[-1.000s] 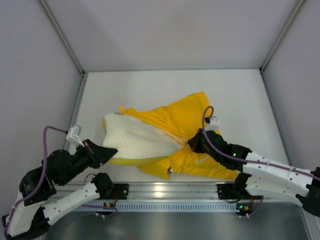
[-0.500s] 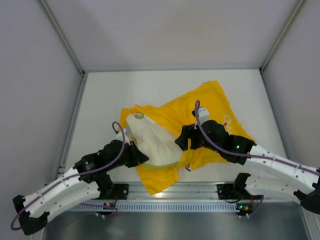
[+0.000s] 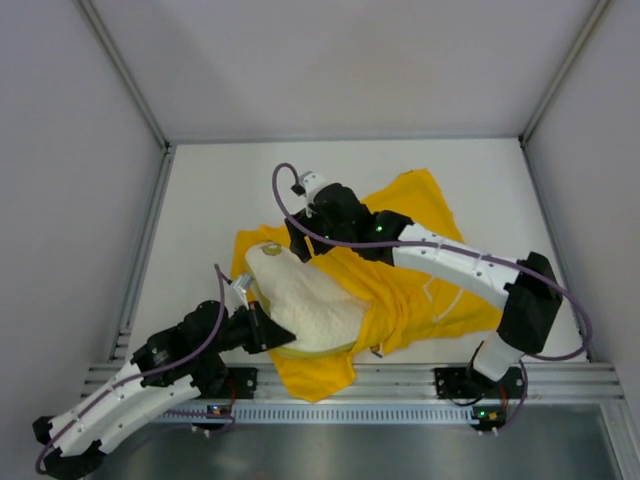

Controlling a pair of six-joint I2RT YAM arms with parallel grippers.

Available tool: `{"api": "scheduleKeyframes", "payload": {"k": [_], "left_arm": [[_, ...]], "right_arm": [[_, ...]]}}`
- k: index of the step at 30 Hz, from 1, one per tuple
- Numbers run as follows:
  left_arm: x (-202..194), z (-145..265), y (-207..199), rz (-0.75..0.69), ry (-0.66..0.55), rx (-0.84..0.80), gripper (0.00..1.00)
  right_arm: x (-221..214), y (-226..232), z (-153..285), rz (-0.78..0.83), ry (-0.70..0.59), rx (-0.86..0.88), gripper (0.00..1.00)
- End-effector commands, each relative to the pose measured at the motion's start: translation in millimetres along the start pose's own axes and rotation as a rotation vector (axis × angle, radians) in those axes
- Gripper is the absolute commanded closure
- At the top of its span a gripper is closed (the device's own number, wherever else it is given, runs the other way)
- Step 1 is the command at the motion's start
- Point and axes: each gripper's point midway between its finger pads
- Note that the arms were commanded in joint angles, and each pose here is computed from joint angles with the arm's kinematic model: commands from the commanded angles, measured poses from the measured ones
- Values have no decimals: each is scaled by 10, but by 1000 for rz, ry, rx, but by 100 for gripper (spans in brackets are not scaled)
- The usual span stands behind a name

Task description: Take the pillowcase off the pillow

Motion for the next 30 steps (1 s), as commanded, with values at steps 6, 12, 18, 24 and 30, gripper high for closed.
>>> {"api": "scheduleKeyframes", "payload": {"k": [6, 12, 18, 24, 30], "left_arm": [[-110, 128, -11, 0, 57, 1, 100], [-134, 94, 52, 0, 66, 21, 100], [-153, 93, 69, 6, 66, 11, 100], [-149, 128, 6, 3, 68, -12, 100], [-129, 197, -99, -8, 67, -44, 100]], "right_arm": [[-205, -221, -538, 58, 119, 14, 31], [-384, -306, -853, 95, 172, -10, 34], [-365, -206, -1111, 120, 174, 28, 38], [-405, -398, -1357, 115, 179, -74, 81], [-473, -647, -1509, 91, 190, -179, 100]]}}
Point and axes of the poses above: each gripper's point midway between its finger pads, its own z axis back along the fingers, its own y axis along the line the jaws close on, x = y × z
